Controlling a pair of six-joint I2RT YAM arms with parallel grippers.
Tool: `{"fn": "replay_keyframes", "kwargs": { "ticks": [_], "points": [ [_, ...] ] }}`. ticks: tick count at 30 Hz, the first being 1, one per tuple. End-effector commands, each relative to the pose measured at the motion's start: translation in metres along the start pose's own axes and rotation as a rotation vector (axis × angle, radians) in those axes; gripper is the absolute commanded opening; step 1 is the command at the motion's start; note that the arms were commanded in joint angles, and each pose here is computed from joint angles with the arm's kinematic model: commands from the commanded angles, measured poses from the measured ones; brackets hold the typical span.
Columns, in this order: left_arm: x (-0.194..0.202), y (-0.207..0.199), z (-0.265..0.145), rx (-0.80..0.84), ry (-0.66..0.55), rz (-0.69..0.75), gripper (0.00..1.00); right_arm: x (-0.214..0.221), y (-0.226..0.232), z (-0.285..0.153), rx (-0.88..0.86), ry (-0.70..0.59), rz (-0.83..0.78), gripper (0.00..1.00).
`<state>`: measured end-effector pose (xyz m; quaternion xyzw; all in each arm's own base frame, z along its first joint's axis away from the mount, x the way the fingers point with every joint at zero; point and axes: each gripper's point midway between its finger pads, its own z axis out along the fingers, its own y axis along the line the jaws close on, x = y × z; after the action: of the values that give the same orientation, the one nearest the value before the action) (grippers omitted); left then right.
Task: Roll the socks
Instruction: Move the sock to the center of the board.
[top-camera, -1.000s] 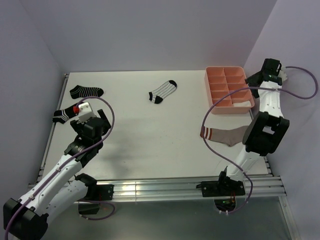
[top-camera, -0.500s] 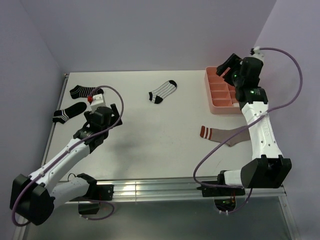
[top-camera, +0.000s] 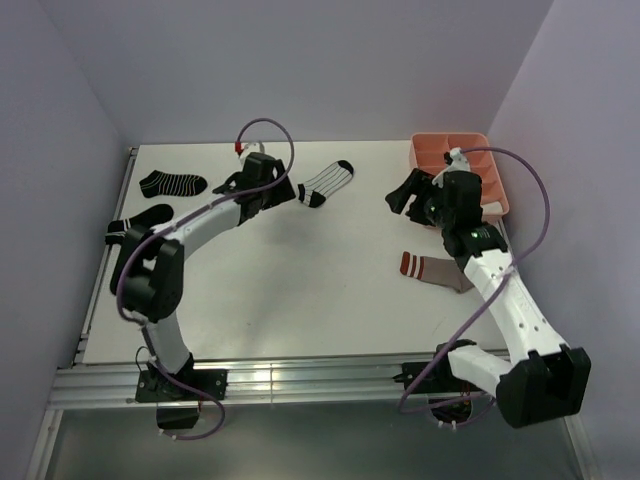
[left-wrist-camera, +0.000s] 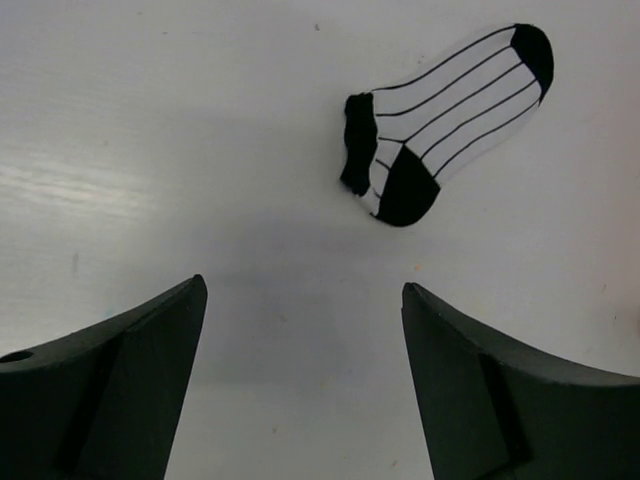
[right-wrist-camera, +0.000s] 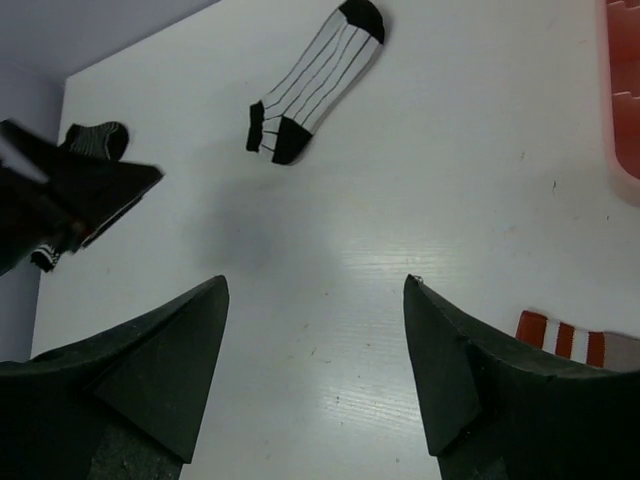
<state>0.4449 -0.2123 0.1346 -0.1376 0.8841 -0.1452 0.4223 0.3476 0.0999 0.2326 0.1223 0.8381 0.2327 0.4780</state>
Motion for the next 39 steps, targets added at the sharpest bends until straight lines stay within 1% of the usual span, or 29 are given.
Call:
{"fn": "replay_keyframes", "kwargs": {
  "ticks": [1, 2, 4, 7, 8, 11, 13, 14, 18, 22, 25, 29, 31, 32, 33, 34, 35, 36, 37, 38, 39],
  "points": [
    [-0.012, -0.041, 0.031, 0.100, 0.019, -0.087, 0.82, -0.007, 0.021, -0.024, -0.096, -0.067, -0.007, 0.77],
    [-0.012, -0.046, 0.038, 0.113, 0.018, -0.096, 0.79, 0.002, 0.016, -0.025, -0.090, -0.051, -0.005, 0.77],
    [-0.007, -0.052, 0.058, 0.117, 0.036, -0.097, 0.76, 0.007, 0.016, -0.035, -0.095, -0.055, -0.012, 0.77],
    [0.004, -0.053, 0.082, 0.104, 0.069, -0.102, 0.69, 0.016, 0.011, -0.043, -0.086, -0.043, -0.019, 0.77],
    [0.007, -0.053, 0.087, 0.100, 0.078, -0.102, 0.65, 0.017, 0.010, -0.047, -0.088, -0.047, -0.025, 0.77],
    [0.016, -0.050, 0.104, 0.086, 0.088, -0.102, 0.61, 0.023, 0.010, -0.051, -0.096, -0.039, -0.026, 0.77],
    [0.023, -0.048, 0.114, 0.082, 0.095, -0.100, 0.56, 0.025, 0.010, -0.052, -0.097, -0.031, -0.025, 0.77],
    [0.024, -0.049, 0.116, 0.089, 0.094, -0.097, 0.52, 0.028, 0.008, -0.052, -0.094, -0.024, -0.027, 0.77],
    [0.031, -0.047, 0.129, 0.082, 0.094, -0.094, 0.50, 0.031, 0.008, -0.053, -0.098, -0.016, -0.035, 0.77],
    [0.045, -0.041, 0.142, 0.074, 0.112, -0.102, 0.46, 0.035, 0.004, -0.054, -0.085, -0.006, -0.040, 0.77],
    [0.054, -0.038, 0.146, 0.075, 0.128, -0.110, 0.39, 0.040, 0.000, -0.055, -0.074, 0.004, -0.040, 0.77],
    [0.065, -0.035, 0.138, 0.092, 0.153, -0.138, 0.21, 0.045, -0.004, -0.054, -0.066, 0.015, -0.039, 0.76],
    [0.072, -0.027, 0.123, 0.087, 0.173, -0.151, 0.15, 0.048, -0.005, -0.053, -0.066, 0.020, -0.038, 0.76],
    [0.075, -0.024, 0.117, 0.078, 0.178, -0.176, 0.08, 0.048, -0.005, -0.052, -0.068, 0.021, -0.034, 0.76],
    [0.092, -0.008, 0.109, 0.040, 0.209, -0.188, 0.04, 0.049, -0.003, -0.052, -0.074, 0.021, -0.034, 0.76],
    [0.082, -0.011, 0.093, 0.053, 0.192, -0.215, 0.01, 0.052, -0.005, -0.050, -0.072, 0.028, -0.031, 0.76],
    [0.085, -0.007, 0.085, 0.045, 0.200, -0.264, 0.01, 0.052, -0.004, -0.048, -0.076, 0.028, -0.029, 0.75],
    [0.112, 0.012, 0.073, 0.003, 0.252, -0.281, 0.01, 0.054, -0.005, -0.047, -0.077, 0.032, -0.028, 0.75],
    [0.097, 0.001, 0.058, 0.057, 0.216, -0.341, 0.01, 0.057, -0.005, -0.045, -0.078, 0.041, -0.025, 0.75],
    [0.123, 0.019, 0.046, 0.027, 0.262, -0.353, 0.01, 0.060, -0.005, -0.043, -0.082, 0.049, -0.024, 0.75],
    [0.128, 0.020, 0.037, 0.037, 0.276, -0.370, 0.01, 0.061, -0.004, -0.041, -0.084, 0.054, -0.021, 0.75]
  ]
}}
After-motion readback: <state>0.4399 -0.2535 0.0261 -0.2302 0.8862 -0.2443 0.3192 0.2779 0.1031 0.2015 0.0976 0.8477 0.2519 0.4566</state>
